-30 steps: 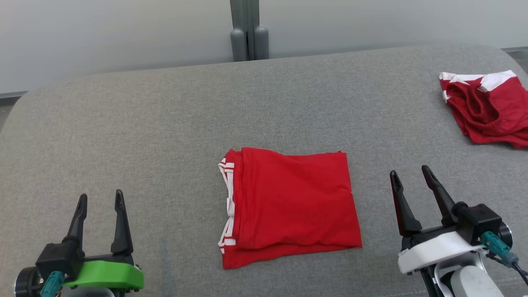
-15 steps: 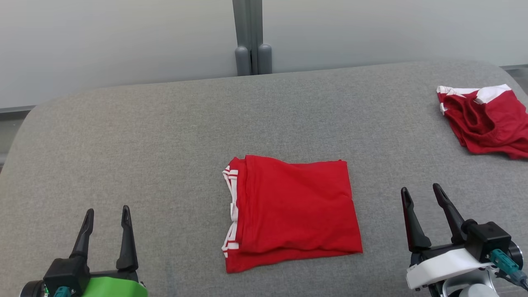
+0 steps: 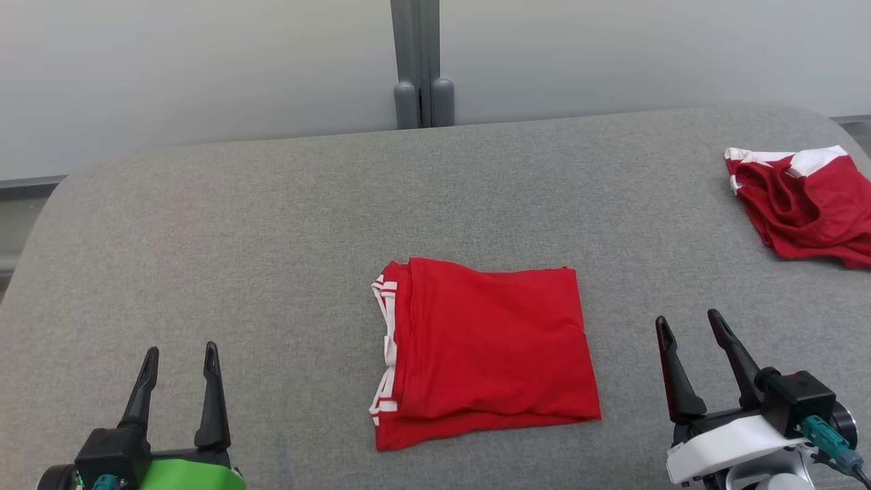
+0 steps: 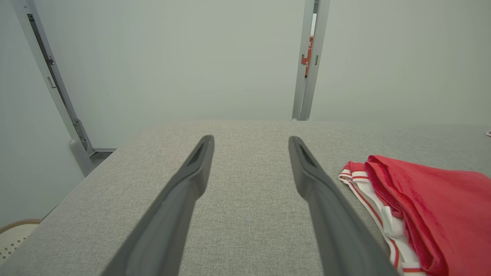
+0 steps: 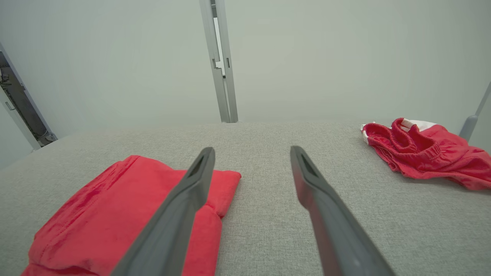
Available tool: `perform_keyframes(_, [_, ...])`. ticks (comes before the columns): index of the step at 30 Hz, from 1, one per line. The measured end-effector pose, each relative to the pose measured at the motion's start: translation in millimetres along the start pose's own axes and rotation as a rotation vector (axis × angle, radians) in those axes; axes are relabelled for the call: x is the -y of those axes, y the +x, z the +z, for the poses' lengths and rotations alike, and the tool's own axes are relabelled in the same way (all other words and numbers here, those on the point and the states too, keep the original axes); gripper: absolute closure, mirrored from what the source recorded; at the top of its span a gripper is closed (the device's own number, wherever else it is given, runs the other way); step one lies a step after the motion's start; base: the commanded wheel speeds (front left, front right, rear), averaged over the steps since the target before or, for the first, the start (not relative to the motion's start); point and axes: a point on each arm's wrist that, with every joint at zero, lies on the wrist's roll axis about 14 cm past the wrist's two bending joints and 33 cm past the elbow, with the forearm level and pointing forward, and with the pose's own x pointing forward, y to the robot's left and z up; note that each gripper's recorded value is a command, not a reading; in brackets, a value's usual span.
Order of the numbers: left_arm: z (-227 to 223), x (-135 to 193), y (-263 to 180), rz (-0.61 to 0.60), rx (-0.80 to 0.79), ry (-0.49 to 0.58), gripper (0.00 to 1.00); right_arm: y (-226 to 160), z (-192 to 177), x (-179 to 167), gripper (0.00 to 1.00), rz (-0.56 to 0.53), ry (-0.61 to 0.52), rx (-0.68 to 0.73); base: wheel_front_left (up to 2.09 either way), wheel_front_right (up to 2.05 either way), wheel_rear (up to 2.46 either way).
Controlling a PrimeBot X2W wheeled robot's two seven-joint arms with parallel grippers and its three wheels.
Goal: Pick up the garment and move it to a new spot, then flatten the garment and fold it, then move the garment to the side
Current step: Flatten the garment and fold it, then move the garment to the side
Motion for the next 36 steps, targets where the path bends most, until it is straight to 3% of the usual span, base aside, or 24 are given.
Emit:
perform_keyframes(25, [-3, -4, -1, 0.009, -0.011, 0.005, 0.0, -1, -17, -4, 0.0, 0.005, 0.008, -0.051, 0.0, 0.0, 0.0])
perform_keyframes(36, [-8, -7, 9, 0.018, -0.026, 0.007, 0.0, 53, -23, -32, 0.0, 0.128, -0.031, -0.089, 0.0, 0.0, 0.0])
